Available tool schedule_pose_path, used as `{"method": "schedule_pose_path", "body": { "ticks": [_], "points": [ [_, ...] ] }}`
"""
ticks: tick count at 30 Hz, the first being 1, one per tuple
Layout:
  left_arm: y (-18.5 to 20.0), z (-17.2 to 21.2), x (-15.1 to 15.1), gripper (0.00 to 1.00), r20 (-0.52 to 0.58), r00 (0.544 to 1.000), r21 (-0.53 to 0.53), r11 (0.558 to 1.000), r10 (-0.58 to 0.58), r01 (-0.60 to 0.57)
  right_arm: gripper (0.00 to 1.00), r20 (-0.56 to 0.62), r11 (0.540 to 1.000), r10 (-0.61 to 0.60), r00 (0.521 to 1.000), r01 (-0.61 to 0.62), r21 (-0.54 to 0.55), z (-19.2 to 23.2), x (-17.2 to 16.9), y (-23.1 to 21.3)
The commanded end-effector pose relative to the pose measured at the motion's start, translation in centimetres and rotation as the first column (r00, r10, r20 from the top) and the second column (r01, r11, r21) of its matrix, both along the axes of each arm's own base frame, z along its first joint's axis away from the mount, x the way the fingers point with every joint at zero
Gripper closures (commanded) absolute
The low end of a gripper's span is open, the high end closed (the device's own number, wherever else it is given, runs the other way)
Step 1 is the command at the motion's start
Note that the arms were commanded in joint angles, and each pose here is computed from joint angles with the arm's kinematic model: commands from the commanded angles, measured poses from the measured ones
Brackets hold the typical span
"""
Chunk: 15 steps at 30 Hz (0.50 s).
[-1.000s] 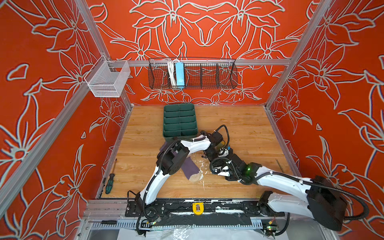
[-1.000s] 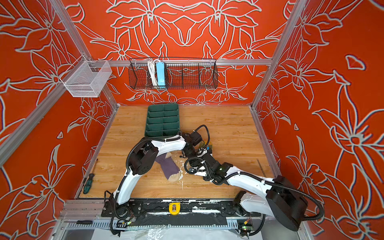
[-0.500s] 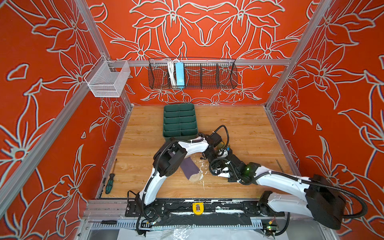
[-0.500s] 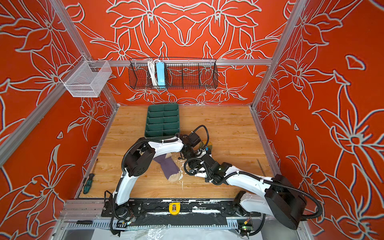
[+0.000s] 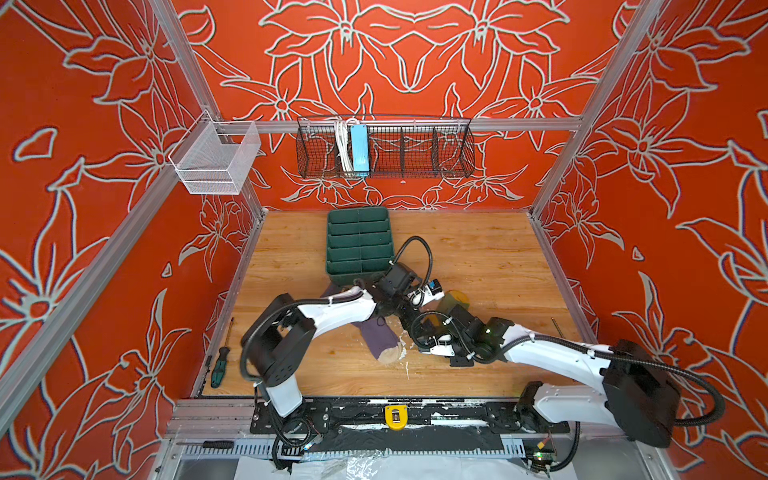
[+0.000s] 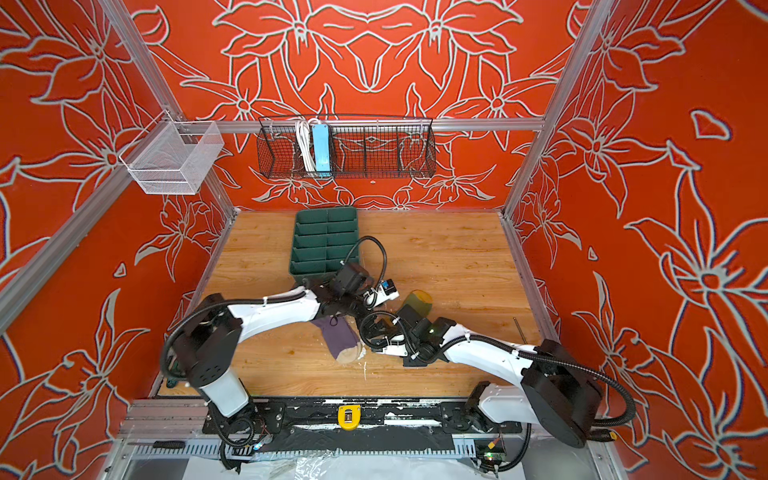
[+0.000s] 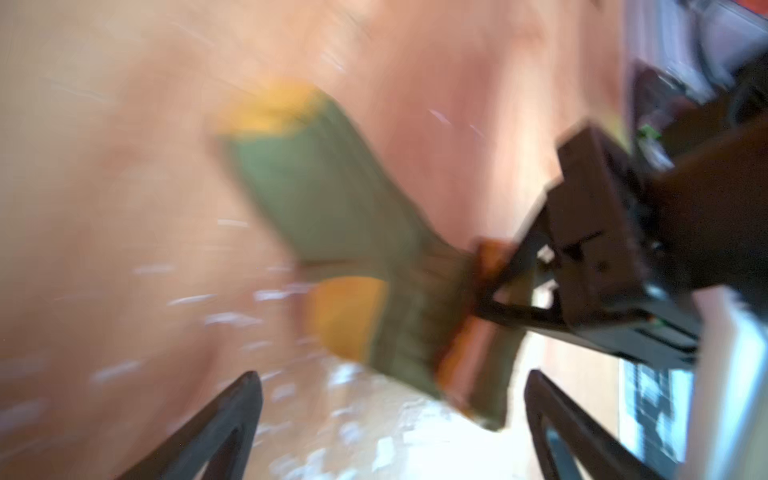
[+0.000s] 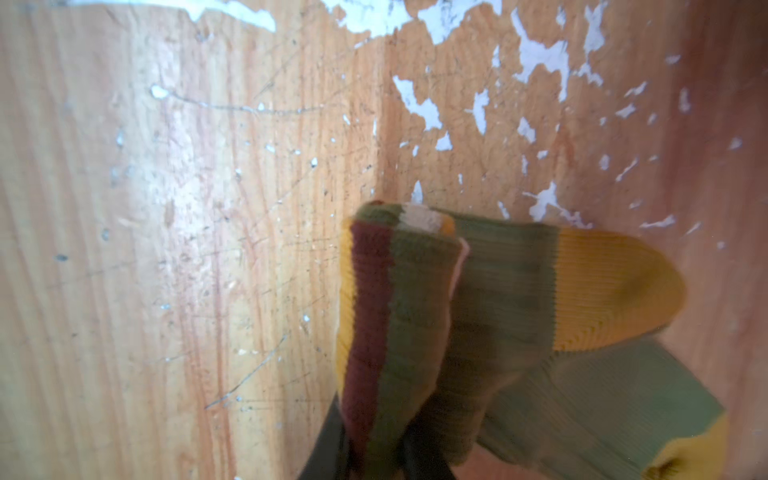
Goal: Roll the socks
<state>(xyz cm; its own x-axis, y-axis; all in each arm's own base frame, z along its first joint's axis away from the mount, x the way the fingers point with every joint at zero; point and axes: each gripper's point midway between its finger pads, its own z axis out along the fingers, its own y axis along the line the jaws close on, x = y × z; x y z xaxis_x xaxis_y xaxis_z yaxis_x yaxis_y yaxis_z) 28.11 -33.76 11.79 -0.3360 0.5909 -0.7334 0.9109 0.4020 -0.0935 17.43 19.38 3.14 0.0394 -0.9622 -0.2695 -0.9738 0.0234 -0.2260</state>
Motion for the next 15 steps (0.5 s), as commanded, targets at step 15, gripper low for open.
{"method": "schedule_pose_path", "body": {
  "ticks": [15],
  "points": [
    [10.1, 20.2, -4.1, 0.0, 0.758, 0.646, -0.161, 0.986, 0.094, 0.046, 1.0, -0.331, 0.995, -0.035, 0.943, 0.063, 0.074, -0.2, -2.5, 1.7]
  ]
}}
